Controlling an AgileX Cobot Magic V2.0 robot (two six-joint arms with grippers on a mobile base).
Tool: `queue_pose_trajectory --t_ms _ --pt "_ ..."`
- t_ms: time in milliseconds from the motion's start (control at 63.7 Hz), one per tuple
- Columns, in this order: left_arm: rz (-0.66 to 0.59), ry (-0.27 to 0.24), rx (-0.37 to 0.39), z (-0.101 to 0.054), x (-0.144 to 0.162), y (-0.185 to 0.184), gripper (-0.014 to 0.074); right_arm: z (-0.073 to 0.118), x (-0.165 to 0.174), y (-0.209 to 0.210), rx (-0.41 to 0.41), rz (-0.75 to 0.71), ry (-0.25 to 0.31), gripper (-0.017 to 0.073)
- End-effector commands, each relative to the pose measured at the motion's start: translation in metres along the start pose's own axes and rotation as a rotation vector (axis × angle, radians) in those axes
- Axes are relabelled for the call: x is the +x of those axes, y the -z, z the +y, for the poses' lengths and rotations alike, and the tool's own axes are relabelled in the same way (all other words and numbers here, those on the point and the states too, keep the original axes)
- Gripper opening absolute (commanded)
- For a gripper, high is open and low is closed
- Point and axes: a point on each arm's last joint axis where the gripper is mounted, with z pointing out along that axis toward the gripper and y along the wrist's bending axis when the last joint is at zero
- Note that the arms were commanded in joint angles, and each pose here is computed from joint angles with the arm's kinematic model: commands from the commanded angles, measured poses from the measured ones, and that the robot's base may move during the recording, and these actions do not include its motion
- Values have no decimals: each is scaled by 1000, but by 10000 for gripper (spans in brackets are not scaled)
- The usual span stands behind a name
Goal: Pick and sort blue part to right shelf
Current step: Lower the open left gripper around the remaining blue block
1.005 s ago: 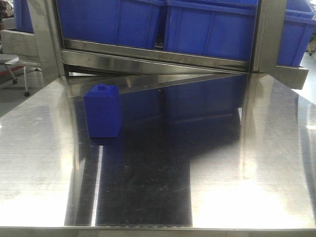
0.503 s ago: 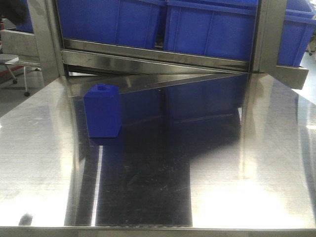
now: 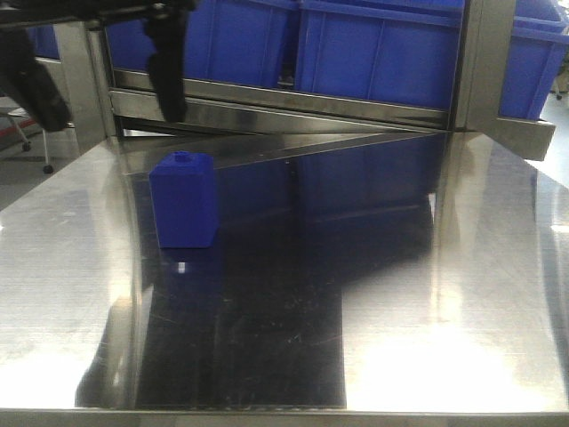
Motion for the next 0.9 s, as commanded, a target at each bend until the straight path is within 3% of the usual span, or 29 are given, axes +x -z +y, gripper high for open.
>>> queue_pose_trajectory --t_ms 0,408,880 --pt "-31 15 40 -10 -11 17 689 0 -18 2 2 -114 19 402" --pt "54 13 -15 -29 -42 -18 689 0 -18 2 2 -114 19 402" --pt "150 37 -27 -33 -39 -54 689 0 -18 2 2 -114 19 402"
